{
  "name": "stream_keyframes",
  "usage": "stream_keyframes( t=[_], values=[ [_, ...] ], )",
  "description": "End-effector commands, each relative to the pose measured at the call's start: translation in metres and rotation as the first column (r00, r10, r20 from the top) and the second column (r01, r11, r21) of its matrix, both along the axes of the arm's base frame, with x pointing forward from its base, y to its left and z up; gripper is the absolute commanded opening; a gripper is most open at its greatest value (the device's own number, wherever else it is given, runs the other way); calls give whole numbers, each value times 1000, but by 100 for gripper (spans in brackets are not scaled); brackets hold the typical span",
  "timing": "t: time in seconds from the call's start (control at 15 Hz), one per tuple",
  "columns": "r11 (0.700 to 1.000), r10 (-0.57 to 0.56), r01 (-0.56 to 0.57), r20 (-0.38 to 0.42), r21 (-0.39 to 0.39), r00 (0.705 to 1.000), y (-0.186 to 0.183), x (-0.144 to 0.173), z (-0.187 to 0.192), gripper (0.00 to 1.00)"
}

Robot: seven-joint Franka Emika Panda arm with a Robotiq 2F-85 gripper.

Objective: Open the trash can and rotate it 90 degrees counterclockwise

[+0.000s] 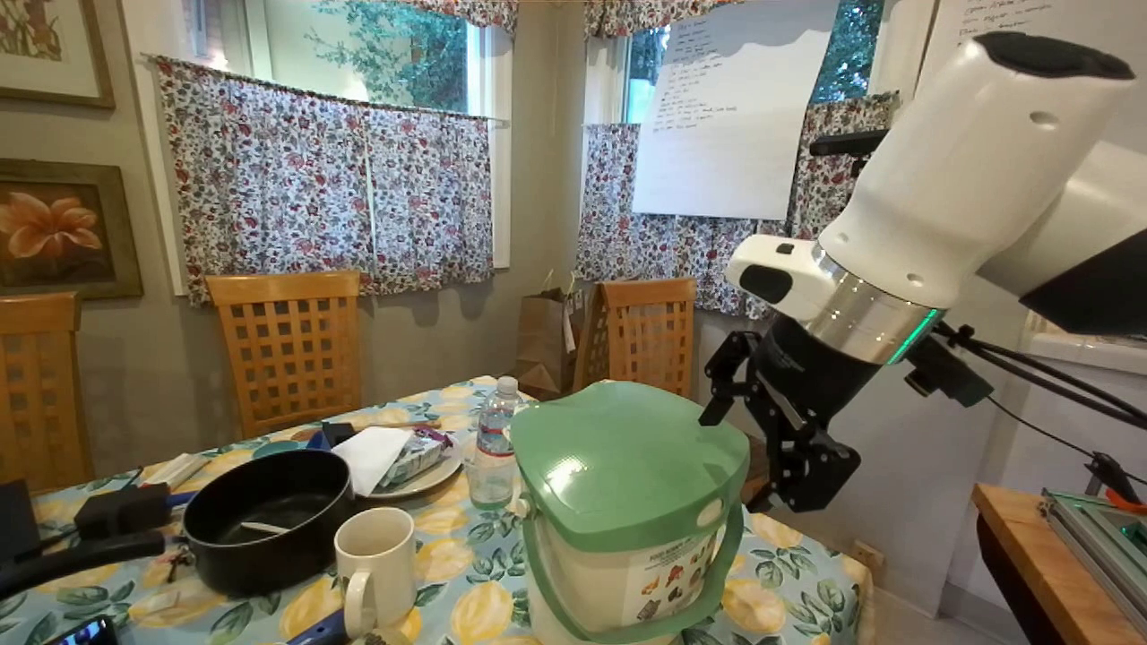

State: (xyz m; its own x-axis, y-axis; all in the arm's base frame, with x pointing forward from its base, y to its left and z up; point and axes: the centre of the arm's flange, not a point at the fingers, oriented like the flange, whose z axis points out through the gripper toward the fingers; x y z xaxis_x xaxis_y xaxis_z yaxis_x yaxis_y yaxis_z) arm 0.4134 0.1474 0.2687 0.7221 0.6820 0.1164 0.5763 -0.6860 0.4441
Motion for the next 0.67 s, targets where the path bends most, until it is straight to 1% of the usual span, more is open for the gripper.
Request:
stream_keyframes(
  t=[0.0, 0.13, 0.2, 0.47, 0.53, 0.6],
  values=[
    [1000, 26, -24, 80, -19, 996, 10, 5, -29, 100],
    [1000, 11, -9, 91, -20, 996, 13, 3, -35, 100],
    [1000, 16, -14, 68, -23, 998, 6, -2, -12, 100],
    [1000, 12, -10, 66, -21, 998, 7, -3, -14, 100],
    [999, -45, 49, 150, -23, 988, -6, 0, -12, 100],
    [996, -90, 94, 185, -9, 979, -14, 1, -12, 100]
  ],
)
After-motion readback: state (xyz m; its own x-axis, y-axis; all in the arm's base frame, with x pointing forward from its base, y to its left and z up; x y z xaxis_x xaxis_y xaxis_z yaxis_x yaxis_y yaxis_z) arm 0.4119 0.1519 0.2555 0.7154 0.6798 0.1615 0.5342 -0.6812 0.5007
